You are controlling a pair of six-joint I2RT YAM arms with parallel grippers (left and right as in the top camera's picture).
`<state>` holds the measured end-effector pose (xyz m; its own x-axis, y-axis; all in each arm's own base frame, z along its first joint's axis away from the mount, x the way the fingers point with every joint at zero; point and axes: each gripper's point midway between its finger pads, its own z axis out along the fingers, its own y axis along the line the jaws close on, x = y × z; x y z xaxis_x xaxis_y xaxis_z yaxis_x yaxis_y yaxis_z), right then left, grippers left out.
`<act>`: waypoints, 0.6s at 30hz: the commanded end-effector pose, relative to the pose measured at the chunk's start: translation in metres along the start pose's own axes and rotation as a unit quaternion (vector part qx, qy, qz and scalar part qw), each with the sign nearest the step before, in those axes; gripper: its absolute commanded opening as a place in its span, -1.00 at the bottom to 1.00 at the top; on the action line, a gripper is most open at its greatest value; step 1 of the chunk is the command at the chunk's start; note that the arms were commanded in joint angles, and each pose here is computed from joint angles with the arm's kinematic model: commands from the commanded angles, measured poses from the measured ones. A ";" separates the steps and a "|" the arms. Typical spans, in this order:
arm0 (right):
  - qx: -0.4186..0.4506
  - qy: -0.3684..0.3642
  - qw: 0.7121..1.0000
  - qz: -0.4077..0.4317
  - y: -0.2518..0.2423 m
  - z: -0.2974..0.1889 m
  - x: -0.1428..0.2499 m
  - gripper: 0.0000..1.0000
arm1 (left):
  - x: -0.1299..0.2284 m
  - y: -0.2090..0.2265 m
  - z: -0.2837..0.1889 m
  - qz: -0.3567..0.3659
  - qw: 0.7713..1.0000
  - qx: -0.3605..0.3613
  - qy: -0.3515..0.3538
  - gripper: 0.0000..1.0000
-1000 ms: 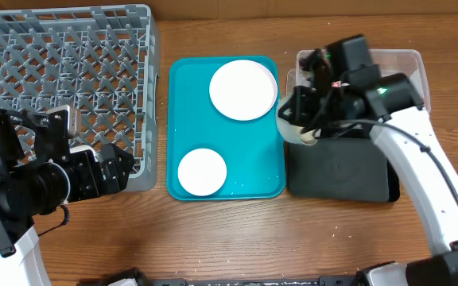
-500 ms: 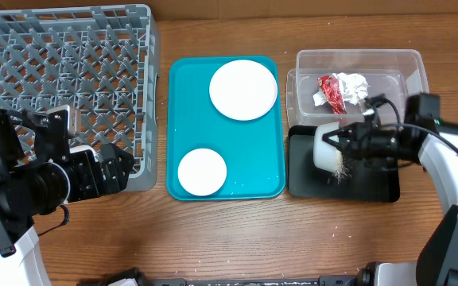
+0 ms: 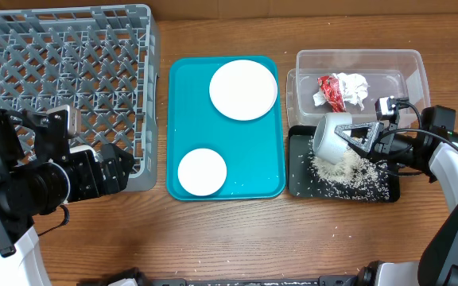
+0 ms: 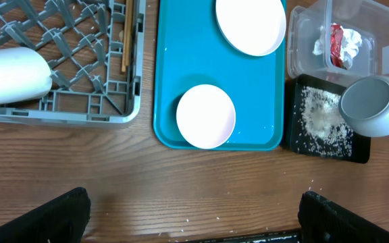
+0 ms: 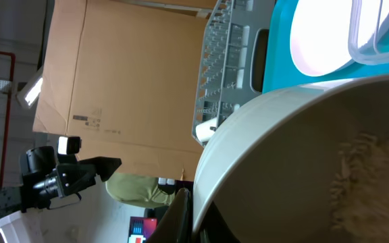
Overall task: Sort waste into correct bins and load items into the dishwasher
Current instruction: 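Lift the rice bowl over the black tray and tip out the rice, then shake the tilted bowl over the black tray and raise it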
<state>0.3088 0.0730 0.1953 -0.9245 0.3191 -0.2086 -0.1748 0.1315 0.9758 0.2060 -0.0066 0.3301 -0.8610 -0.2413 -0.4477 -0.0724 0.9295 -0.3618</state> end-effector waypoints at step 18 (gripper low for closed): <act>-0.008 0.001 0.999 0.051 -0.005 0.000 0.001 -0.92 | 0.000 -0.005 0.000 0.013 1.000 0.010 0.000 1.00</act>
<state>0.3096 0.0701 0.1699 -0.9398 0.3245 -0.1077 -0.0411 0.2054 0.9778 0.2060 -0.0066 0.3301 -0.8610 -0.2413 -0.4477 -0.0724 0.9295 -0.3618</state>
